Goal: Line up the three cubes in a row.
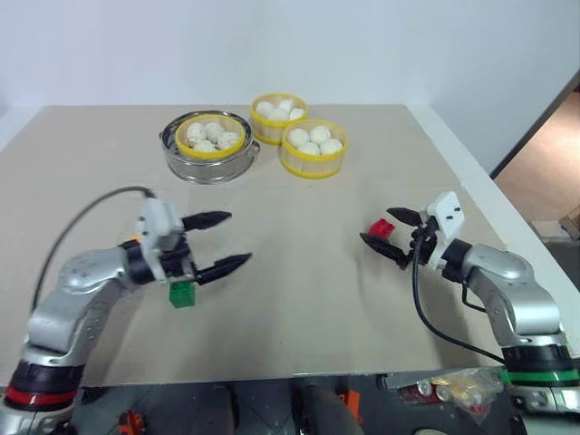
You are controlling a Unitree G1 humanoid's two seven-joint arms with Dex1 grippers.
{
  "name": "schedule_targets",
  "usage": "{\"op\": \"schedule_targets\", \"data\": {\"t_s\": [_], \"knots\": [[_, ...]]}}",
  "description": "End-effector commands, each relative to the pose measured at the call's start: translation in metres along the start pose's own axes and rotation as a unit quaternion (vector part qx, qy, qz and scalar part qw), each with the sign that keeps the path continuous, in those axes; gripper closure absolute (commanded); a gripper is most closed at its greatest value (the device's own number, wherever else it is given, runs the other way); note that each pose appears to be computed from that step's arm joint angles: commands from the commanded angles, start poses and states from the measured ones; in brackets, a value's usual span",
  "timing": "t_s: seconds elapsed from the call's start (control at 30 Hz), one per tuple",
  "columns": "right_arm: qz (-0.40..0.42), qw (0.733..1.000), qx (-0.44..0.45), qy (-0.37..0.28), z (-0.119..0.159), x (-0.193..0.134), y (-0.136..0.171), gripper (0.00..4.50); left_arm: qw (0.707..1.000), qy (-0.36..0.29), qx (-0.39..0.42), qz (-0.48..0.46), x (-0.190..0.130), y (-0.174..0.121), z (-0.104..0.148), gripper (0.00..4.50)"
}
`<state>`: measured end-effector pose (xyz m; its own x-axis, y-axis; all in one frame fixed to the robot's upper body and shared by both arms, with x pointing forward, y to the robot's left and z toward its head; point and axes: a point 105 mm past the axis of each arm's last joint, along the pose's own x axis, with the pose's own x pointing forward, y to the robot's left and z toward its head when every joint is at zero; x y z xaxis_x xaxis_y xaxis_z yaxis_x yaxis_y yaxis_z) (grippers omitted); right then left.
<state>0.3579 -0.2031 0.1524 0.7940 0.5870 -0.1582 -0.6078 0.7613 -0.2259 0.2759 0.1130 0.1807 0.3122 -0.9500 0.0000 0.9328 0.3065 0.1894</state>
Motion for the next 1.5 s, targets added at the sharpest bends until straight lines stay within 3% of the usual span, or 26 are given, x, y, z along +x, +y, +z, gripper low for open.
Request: {"op": "schedule_targets", "data": {"t_s": [0.03,0.17,0.73,0.83,1.07,1.3,1.5], "knots": [[-0.009,0.999,-0.029,-0.01,0.011,0.007,-0.013,0.0,0.998,0.013,-0.013,-0.063,0.009,-0.011,-0.005,0.09],[-0.025,0.999,-0.023,0.01,0.003,0.008,-0.024,0.0,0.996,0.021,-0.012,-0.091,0.019,-0.011,-0.012,0.09],[-0.012,0.999,0.009,0.044,-0.026,-0.002,-0.02,0.0,0.996,0.009,-0.019,-0.09,0.022,-0.02,-0.009,0.09],[-0.01,0.999,0.009,0.041,-0.025,0.002,-0.021,0.78,0.996,0.01,-0.018,-0.089,0.022,-0.02,-0.01,0.0],[0.012,0.999,0.0,0.03,-0.016,0.009,-0.017,3.25,0.996,0.012,-0.016,-0.082,0.021,-0.019,-0.011,0.0],[0.135,0.99,-0.027,0.024,0.026,0.03,0.01,3.26,0.998,0.019,-0.015,-0.051,0.013,-0.012,-0.011,0.0],[0.353,0.93,-0.095,0.049,0.042,0.042,0.076,3.26,0.999,0.053,-0.01,-0.007,-0.009,-0.005,-0.021,0.0]]}}
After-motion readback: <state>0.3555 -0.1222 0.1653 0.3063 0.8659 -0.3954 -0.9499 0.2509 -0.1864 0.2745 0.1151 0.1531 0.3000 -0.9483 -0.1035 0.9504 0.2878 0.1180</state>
